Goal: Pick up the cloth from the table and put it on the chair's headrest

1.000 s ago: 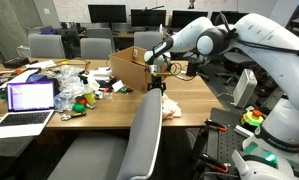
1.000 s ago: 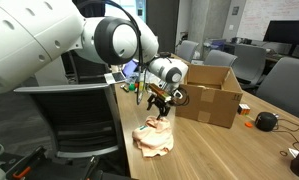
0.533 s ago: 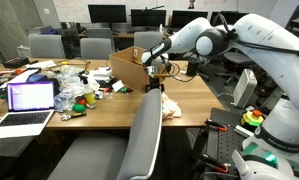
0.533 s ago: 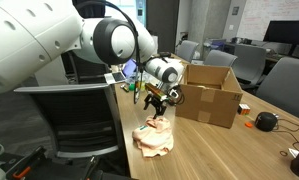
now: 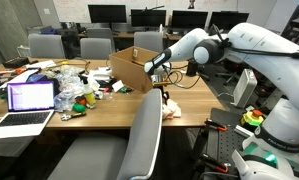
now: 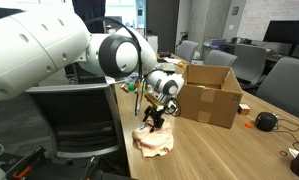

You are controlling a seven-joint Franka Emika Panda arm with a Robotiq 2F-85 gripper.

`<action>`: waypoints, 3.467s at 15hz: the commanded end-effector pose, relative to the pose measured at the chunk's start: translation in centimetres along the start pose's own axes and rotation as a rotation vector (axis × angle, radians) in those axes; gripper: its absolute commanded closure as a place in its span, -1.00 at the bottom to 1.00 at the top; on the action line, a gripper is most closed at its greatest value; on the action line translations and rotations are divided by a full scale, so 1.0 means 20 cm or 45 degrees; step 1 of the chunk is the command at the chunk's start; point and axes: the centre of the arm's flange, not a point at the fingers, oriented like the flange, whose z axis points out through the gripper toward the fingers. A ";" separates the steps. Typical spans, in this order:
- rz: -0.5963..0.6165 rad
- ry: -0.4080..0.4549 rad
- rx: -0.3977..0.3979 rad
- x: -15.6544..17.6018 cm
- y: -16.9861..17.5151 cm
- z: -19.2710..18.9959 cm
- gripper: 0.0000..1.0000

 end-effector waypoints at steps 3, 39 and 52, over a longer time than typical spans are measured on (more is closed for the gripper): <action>0.176 -0.061 0.065 0.17 0.07 0.06 -1.00; 0.265 0.531 0.305 -0.40 0.33 -0.74 0.98; 0.332 0.835 0.312 -1.02 0.53 -0.98 0.98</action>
